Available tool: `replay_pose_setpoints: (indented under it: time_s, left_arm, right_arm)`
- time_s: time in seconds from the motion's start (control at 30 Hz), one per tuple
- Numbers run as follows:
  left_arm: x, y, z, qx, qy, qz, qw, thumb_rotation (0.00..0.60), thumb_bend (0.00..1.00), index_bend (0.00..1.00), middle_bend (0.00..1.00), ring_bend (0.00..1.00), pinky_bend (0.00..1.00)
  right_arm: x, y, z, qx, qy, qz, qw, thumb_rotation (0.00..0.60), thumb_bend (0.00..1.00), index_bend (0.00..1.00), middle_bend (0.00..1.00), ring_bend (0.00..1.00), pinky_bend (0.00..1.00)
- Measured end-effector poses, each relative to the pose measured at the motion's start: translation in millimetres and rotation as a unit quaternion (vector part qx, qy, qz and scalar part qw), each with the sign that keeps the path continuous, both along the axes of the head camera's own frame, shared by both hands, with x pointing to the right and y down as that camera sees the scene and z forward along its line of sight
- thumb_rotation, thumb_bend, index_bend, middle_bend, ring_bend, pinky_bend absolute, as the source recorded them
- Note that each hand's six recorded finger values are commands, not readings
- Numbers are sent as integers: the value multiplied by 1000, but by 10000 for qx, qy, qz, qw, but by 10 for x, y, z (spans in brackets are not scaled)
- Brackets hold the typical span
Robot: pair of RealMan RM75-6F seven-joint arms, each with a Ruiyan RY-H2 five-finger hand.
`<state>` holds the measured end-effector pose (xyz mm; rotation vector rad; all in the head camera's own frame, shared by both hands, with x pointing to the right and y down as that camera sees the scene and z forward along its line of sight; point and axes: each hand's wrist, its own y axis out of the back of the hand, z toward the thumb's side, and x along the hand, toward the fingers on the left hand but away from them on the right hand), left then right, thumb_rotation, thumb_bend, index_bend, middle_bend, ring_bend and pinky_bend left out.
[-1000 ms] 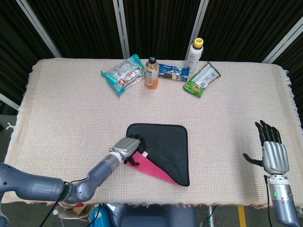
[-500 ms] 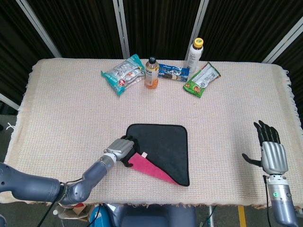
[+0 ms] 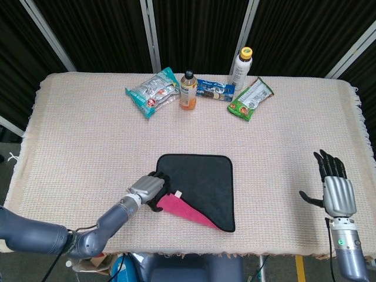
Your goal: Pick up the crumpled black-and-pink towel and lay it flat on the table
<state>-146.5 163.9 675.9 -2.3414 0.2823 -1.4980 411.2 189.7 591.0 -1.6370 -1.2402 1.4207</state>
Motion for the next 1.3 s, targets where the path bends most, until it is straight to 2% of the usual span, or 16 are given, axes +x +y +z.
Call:
replay_pose_setpoints:
  time_s: [0.07,0.27,0.47,0.77,1.3]
  left_arm:
    - [-20,8,-7,-2,-1,-4,10000,600,285,252,65,0,1]
    - [-2,-56,-6,139,79,-135,9998,600,282,245,57,0,1]
    - [42,-84,18,277,50,-86,9996,600,282,242,57,0,1]
    - [114,-49,56,234,23,-12,9997,600,281,242,56,0,1]
    - [152,62,26,205,-100,372,9990,600,282,283,32,0,0]
  right_arm:
    - [-11,8,-5,3,-10,-10,10000,600,162,24,0,0,0]
    - [-20,22,-11,-10,-22,-14,10000,600,162,24,0,0,0]
    - [-27,21,-19,2,-39,-11,10000,600,162,24,0,0,0]
    - [-27,29,-14,-19,-23,-22,10000,600,162,23,0,0,0]
    - [-37,31,-13,-14,-44,-34,10000,600,163,24,0,0,0]
